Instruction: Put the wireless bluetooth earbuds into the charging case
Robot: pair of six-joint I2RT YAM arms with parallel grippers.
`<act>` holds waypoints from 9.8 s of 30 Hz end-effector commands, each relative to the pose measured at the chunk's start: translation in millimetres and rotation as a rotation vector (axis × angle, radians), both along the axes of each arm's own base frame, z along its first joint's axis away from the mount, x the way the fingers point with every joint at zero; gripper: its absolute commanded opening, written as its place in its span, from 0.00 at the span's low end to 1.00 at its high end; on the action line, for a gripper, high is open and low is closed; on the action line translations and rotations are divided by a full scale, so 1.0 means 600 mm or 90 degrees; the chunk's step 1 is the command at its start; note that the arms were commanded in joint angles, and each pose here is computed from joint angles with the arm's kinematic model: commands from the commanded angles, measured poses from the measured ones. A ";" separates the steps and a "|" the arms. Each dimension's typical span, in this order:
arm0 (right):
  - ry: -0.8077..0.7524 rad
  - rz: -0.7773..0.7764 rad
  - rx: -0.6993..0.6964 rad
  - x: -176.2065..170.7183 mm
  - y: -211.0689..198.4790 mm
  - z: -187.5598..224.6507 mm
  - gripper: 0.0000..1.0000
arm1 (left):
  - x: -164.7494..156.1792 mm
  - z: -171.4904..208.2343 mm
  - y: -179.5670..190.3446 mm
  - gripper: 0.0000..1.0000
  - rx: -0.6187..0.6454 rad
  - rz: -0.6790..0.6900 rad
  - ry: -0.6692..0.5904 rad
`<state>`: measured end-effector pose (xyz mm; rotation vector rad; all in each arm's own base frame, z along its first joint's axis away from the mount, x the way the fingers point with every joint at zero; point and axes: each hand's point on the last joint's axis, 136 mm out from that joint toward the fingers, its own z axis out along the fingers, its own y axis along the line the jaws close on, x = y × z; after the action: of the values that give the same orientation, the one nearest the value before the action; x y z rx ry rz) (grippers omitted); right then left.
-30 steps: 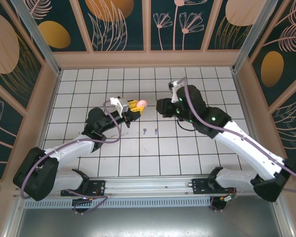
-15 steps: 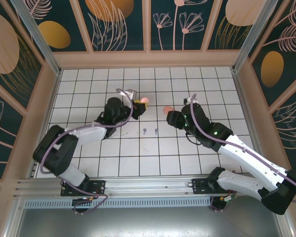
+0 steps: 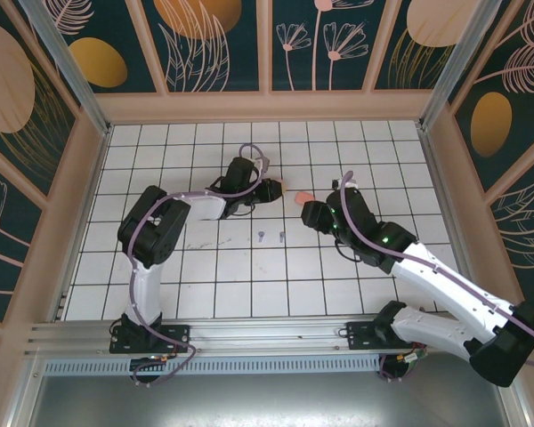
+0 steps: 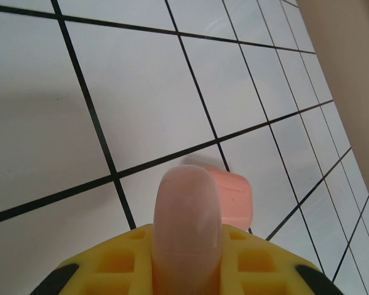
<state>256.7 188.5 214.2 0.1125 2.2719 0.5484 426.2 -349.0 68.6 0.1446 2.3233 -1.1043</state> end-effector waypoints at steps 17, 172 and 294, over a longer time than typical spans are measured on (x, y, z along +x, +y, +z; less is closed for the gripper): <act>-0.016 0.018 -0.010 0.042 -0.019 0.011 0.64 | 0.013 -0.099 0.017 0.34 0.098 0.034 0.098; 0.211 0.123 -0.243 0.212 0.416 -0.319 0.55 | -0.093 0.190 0.535 0.99 -0.141 0.686 -0.072; 0.096 -0.008 0.001 0.246 0.163 -0.047 0.40 | -0.068 0.194 0.287 0.99 -0.150 0.291 -0.096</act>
<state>400.6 293.3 166.6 0.0907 2.4728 0.4621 386.9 -163.1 174.7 -0.4607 1.9845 -1.0195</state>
